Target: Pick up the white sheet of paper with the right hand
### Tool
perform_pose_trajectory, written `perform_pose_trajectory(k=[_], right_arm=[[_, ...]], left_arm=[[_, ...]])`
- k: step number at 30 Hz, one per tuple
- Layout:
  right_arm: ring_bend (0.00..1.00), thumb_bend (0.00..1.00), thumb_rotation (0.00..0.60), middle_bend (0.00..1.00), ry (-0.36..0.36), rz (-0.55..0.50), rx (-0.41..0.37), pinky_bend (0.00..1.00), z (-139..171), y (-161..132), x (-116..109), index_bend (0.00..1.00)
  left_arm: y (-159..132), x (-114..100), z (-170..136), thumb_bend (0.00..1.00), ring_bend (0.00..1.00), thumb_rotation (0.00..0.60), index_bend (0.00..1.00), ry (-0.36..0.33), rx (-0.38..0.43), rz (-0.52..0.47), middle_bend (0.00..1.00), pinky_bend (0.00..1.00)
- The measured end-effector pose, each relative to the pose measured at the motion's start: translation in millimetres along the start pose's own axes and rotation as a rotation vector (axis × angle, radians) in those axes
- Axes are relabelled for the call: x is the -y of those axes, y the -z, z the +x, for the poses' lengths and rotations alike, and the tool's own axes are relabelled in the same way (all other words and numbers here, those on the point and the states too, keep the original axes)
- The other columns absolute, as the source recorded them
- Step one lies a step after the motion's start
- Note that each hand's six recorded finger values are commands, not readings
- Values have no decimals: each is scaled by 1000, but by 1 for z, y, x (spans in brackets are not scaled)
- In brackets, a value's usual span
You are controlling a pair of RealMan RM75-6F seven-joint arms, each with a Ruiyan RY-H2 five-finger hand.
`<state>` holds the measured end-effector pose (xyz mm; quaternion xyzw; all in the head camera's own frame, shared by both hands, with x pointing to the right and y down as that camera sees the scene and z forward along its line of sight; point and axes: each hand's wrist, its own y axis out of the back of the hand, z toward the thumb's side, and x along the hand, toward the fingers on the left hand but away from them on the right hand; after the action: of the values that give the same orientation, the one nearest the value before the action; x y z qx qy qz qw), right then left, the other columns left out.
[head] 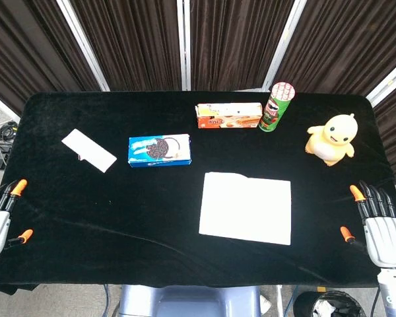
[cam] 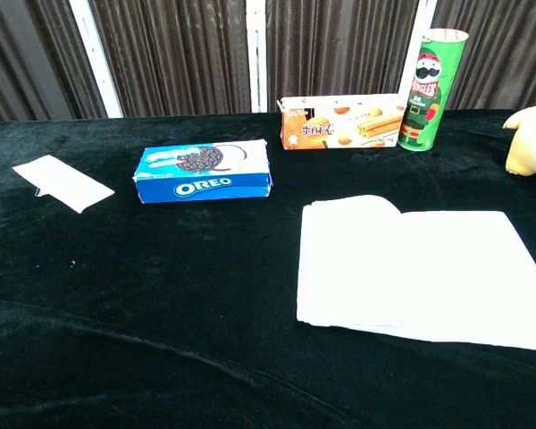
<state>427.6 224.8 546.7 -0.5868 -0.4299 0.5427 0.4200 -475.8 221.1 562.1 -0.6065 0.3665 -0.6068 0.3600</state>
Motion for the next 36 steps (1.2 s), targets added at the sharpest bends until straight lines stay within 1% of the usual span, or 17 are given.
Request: perform_pose_trajectory(k=[16,23,28,31,36], right_arm=[[0,136,600,0,-24,-21,2,0,-2,0,5,0],[0,136,600,0,-34,-48,-5,0,-10,-4,8,0],[0,135,600,0,-56,-84,-37,0,-25,-25,13,0],[0,136,600,0,-75,-112,-62,0,-36,-46,15,0],[0,136,600,0,-126,-178,-118,0,-52,-92,21,0]], left_arm=[[4,-4,0,182,0,600,0,-9,-7,-13,0,0],[3,-6,-4,182,0,600,0,-17,-10,-15,0,0],[5,-8,-5,184,0,600,0,-24,-17,-19,0,0],[5,-8,-3,184,0,600,0,-27,-17,-20,0,0],[4,-7,-1,184,0,600,0,-24,-17,-12,0,0]])
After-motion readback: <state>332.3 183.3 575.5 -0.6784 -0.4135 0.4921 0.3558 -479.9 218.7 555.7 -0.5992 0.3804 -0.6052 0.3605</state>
